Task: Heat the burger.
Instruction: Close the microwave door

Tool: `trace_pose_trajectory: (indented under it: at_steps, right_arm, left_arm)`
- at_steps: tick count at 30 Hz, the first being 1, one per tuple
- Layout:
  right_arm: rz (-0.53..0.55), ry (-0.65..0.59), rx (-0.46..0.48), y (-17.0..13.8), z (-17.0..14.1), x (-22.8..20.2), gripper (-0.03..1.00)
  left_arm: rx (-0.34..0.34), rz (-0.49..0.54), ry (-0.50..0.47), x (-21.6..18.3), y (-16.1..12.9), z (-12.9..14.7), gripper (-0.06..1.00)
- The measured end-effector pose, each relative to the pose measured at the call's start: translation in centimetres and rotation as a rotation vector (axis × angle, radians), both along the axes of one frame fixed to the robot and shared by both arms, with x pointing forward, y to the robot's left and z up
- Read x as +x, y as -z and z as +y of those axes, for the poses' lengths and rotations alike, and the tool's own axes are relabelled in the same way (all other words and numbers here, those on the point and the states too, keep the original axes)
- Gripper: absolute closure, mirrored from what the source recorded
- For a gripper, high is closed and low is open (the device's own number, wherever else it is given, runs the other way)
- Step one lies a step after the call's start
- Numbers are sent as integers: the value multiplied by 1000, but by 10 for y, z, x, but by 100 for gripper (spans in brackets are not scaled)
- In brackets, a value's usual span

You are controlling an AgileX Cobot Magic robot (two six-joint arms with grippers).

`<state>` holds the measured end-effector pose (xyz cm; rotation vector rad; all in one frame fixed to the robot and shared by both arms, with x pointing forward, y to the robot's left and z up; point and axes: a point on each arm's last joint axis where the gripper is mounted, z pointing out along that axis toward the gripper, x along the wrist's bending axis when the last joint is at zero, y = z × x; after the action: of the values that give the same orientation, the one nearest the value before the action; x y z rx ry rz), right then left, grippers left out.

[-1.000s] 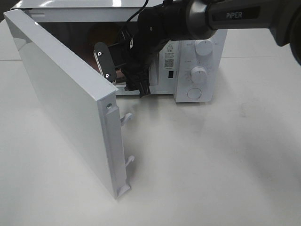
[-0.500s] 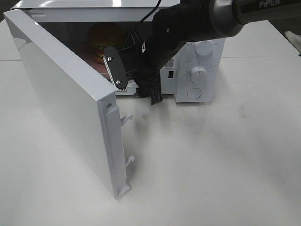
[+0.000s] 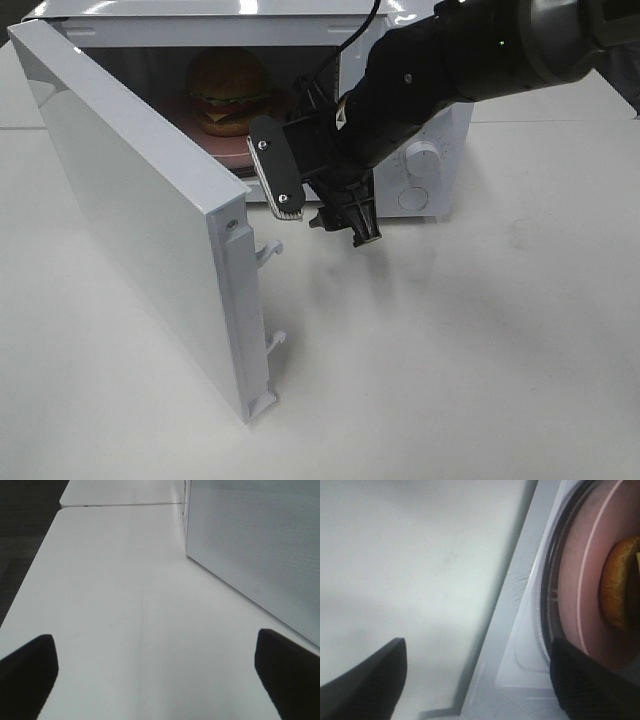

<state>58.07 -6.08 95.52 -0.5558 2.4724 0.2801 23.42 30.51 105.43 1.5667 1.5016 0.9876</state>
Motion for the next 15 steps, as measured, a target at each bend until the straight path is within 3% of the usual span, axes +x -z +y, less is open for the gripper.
trace_pose_trajectory:
  at_steps: [15]
  right_arm:
    - [-15,18,33,-19,-30,-43,21]
  left_arm:
    - [0,0,0,0,0,0,-5]
